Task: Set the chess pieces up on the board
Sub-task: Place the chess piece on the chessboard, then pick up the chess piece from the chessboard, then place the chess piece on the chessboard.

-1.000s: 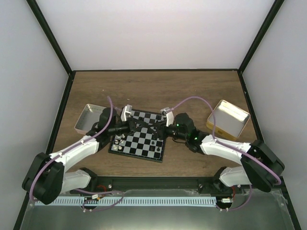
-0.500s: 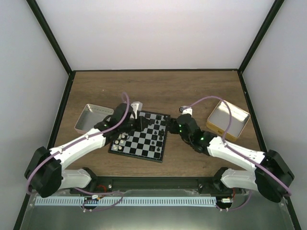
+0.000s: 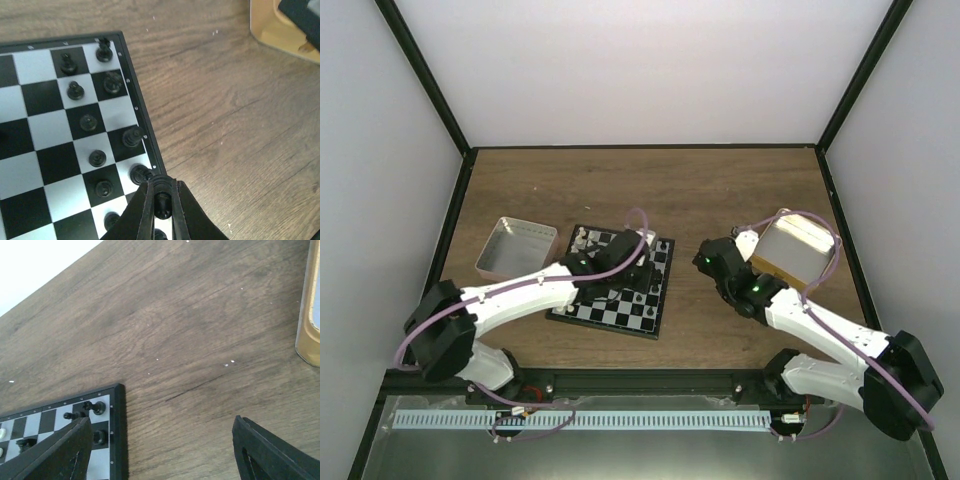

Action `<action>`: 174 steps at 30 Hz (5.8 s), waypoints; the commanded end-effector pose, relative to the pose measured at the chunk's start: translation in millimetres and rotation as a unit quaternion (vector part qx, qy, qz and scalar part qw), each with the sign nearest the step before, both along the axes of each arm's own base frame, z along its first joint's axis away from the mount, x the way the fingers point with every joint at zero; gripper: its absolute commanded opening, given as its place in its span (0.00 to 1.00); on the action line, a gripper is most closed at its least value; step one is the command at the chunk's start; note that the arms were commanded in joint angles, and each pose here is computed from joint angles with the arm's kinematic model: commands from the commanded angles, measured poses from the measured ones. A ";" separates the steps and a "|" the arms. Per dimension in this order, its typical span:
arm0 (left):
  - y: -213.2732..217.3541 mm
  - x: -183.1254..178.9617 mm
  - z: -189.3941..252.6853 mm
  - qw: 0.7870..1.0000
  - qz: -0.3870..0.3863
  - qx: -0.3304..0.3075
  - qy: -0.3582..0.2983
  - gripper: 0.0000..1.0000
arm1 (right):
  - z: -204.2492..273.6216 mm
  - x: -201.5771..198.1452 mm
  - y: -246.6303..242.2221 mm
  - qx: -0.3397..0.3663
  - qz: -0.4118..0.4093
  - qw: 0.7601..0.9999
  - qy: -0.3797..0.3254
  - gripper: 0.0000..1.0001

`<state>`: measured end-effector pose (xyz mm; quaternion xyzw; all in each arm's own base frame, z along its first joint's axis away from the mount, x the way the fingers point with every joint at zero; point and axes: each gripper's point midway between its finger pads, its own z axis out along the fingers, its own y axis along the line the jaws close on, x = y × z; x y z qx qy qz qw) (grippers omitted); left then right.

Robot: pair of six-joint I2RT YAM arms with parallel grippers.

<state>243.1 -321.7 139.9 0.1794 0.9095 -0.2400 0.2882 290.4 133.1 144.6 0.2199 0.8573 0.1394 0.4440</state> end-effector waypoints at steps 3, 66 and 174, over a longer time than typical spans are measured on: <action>-8.5 -14.7 -22.1 0.996 -0.011 0.083 0.000 0.04 | -6.1 -0.4 -12.0 0.000 -0.034 0.999 0.006 0.78; -21.2 -22.1 -50.3 0.990 -0.007 0.138 0.034 0.34 | -16.5 -0.3 4.5 0.010 0.009 1.000 0.020 0.79; 99.6 22.9 60.0 0.932 0.175 -0.318 -0.022 0.58 | 62.7 -7.0 234.5 0.248 0.510 0.818 0.090 0.01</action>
